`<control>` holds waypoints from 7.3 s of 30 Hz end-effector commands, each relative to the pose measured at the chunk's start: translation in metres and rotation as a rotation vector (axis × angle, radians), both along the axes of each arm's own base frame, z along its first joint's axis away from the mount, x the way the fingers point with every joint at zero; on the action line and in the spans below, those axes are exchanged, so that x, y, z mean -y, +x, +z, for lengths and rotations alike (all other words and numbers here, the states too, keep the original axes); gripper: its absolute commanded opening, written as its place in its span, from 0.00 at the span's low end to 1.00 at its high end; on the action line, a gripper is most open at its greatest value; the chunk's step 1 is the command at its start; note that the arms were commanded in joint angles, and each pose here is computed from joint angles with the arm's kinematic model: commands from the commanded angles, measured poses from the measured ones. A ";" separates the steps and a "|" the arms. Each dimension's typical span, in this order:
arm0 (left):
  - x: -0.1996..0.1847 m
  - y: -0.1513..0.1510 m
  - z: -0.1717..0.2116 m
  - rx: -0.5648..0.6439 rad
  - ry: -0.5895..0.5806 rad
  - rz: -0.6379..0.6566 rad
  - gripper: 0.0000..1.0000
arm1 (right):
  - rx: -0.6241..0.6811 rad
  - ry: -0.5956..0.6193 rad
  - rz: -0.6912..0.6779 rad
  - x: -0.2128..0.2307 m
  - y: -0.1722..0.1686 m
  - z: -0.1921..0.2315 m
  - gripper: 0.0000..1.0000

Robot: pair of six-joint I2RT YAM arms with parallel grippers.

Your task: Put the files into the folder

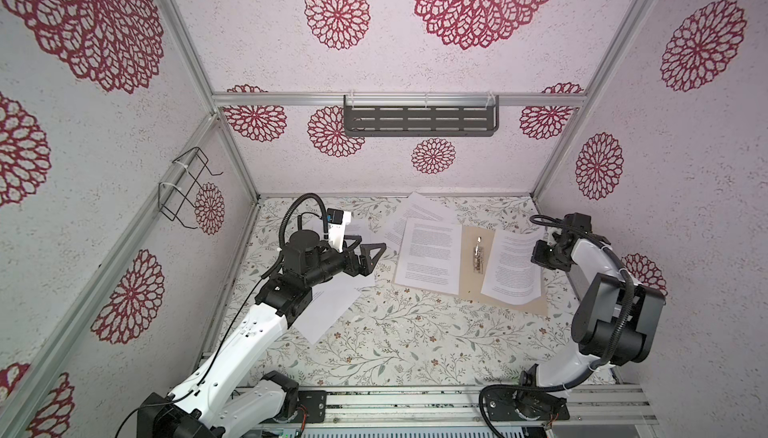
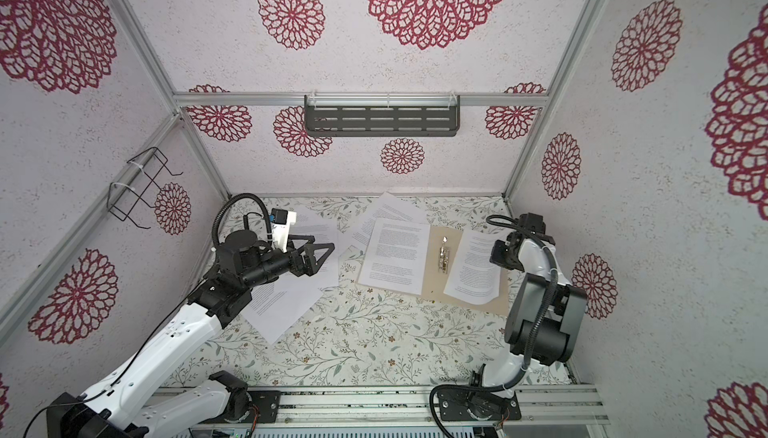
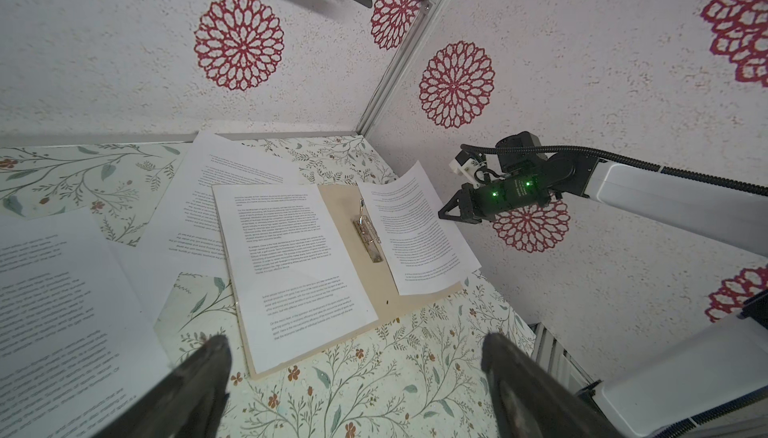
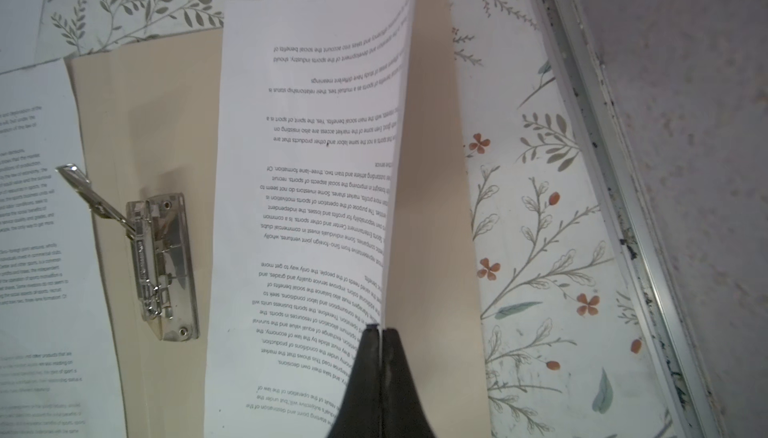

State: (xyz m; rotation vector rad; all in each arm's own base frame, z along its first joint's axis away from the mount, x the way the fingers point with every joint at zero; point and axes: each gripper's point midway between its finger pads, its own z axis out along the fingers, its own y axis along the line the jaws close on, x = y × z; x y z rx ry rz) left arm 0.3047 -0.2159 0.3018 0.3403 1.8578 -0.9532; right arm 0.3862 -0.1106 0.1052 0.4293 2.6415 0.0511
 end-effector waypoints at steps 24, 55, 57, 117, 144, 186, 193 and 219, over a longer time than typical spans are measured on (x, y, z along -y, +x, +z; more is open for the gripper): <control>0.002 0.002 0.002 0.023 -0.005 -0.010 0.97 | 0.137 -0.110 0.272 -0.028 0.005 0.009 0.00; 0.004 0.004 -0.003 0.000 -0.010 -0.013 0.97 | 0.141 -0.184 0.309 -0.005 0.016 -0.010 0.00; 0.003 0.005 -0.003 0.001 -0.009 -0.012 0.97 | 0.143 -0.185 0.303 -0.002 0.016 -0.010 0.00; 0.004 0.009 -0.007 -0.023 -0.024 -0.010 0.97 | 0.174 -0.144 0.320 -0.012 0.017 -0.016 0.02; -0.001 0.013 -0.010 -0.032 -0.021 0.007 0.97 | 0.113 -0.234 0.216 0.015 0.022 -0.028 0.99; -0.192 0.072 -0.235 -0.974 0.063 0.572 0.89 | 0.436 0.395 0.398 -0.282 -0.002 0.078 0.94; -0.186 0.081 -0.262 -1.053 0.062 0.511 0.83 | 0.375 0.462 0.583 -0.347 -0.023 0.059 0.92; -0.153 0.092 -0.245 -1.012 -0.107 0.352 0.74 | 0.177 0.591 0.799 -0.454 -0.026 0.006 0.83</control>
